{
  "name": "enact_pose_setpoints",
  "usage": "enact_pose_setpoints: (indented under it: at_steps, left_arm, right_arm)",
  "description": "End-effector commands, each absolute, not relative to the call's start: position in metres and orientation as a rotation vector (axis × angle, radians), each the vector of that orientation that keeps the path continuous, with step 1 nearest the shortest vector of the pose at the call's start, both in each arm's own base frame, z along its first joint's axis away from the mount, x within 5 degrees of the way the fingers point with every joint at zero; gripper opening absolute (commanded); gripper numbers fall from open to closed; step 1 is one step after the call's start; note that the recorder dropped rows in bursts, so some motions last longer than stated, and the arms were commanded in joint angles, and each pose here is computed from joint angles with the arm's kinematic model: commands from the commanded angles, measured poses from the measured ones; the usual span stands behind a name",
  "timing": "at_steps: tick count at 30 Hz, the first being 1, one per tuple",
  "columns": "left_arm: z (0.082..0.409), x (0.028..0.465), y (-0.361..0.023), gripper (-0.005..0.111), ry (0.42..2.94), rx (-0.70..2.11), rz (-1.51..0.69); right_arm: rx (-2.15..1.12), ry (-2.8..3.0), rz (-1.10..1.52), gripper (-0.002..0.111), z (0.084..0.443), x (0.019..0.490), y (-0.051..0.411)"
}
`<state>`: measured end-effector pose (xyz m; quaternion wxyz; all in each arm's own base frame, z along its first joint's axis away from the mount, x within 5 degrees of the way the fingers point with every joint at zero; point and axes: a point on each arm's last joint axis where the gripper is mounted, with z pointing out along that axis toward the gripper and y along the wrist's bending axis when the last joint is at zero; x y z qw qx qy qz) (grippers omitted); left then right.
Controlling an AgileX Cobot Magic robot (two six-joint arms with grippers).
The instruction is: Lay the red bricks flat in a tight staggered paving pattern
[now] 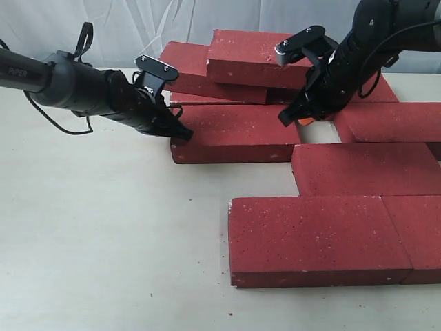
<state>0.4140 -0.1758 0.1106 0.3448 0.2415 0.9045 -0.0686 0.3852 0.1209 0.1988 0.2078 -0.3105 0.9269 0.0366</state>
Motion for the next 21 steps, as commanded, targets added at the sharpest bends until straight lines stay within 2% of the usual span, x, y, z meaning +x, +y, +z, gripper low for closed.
enact_pose_setpoints:
  at_steps: [1,12,21]
  left_arm:
    - [0.111,0.408,-0.193,0.000,2.339,0.661,-0.203]
    - [0.111,0.407,-0.196,0.000,2.304,0.751,-0.162]
    - [0.122,0.413,-0.160,0.000,2.402,0.710,-0.153]
  right_arm:
    - [-0.820,2.571,0.153,-0.001,0.202,0.385,0.122]
    - [-0.870,2.564,0.224,-0.001,0.196,0.384,0.128]
    - [-0.888,2.546,0.205,-0.001,0.196,0.385,0.127]
